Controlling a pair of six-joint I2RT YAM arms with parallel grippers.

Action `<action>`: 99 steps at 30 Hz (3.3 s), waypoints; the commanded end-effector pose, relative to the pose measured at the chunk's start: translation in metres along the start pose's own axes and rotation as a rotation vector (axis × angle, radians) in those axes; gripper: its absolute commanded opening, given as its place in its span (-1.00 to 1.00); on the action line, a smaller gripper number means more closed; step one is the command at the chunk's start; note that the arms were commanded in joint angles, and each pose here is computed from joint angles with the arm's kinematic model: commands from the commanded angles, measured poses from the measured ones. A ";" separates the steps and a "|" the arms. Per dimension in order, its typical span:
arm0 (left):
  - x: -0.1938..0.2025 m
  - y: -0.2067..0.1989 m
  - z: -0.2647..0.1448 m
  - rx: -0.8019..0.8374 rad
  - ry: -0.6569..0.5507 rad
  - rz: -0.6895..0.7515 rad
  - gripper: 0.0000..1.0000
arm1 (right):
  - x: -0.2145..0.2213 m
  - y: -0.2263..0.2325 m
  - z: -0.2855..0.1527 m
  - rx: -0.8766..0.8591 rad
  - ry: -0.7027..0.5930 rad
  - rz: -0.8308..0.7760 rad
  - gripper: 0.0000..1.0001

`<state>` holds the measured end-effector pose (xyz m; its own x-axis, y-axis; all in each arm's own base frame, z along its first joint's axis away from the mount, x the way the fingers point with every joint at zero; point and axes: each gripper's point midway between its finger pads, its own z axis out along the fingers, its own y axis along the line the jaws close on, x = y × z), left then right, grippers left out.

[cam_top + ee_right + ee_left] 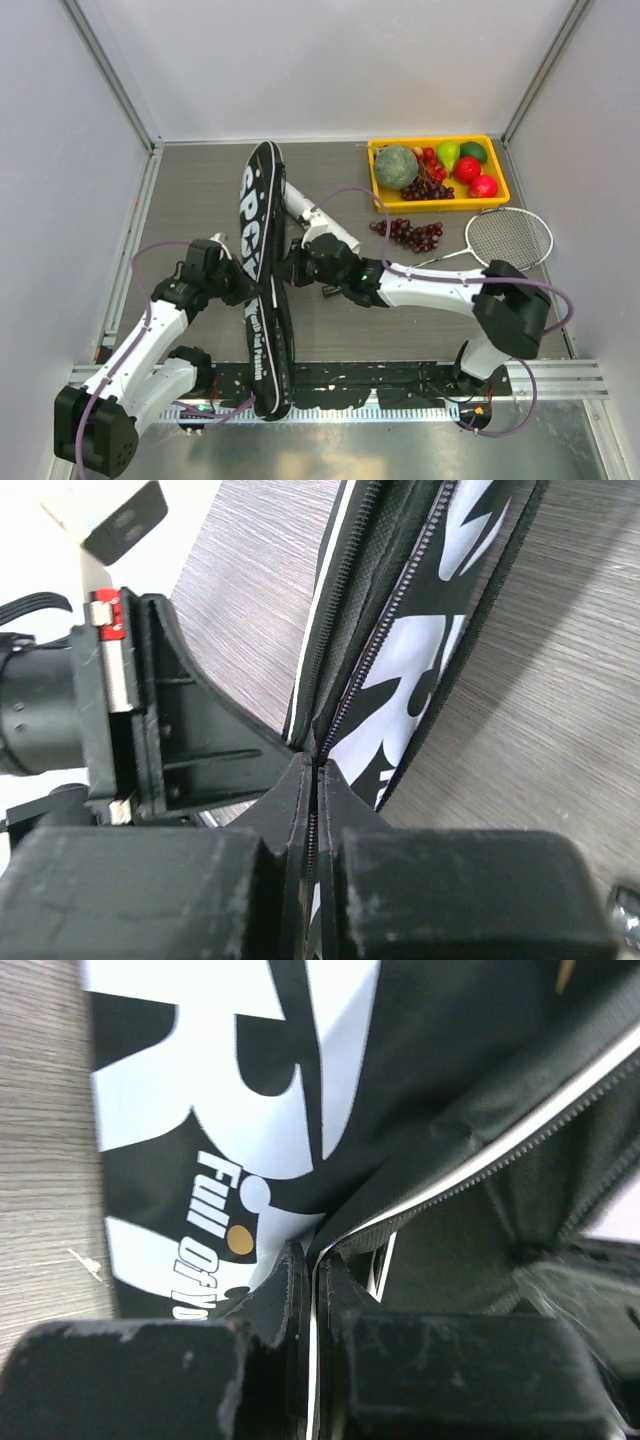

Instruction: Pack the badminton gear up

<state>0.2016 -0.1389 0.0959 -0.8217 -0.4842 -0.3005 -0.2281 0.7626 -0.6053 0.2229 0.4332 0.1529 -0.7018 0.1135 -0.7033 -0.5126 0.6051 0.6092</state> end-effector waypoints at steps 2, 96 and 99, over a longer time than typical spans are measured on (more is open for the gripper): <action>-0.014 -0.011 -0.005 0.063 -0.052 -0.027 -1.00 | -0.039 0.053 -0.037 -0.014 -0.074 -0.033 -0.90; -0.107 0.029 -0.113 -0.268 -0.341 0.127 -1.00 | -0.106 0.065 0.014 0.164 -0.269 -0.123 -0.89; -0.087 -0.005 -0.083 0.005 -0.240 0.137 -1.00 | -0.087 0.081 0.033 0.098 -0.196 -0.113 -0.89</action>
<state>0.2027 -0.0245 0.1693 -0.7249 -0.4552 -0.5171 -0.3196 0.8871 -0.3329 0.2679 0.4691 0.2311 -0.5083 0.1291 -0.8515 -0.4870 0.7723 0.4078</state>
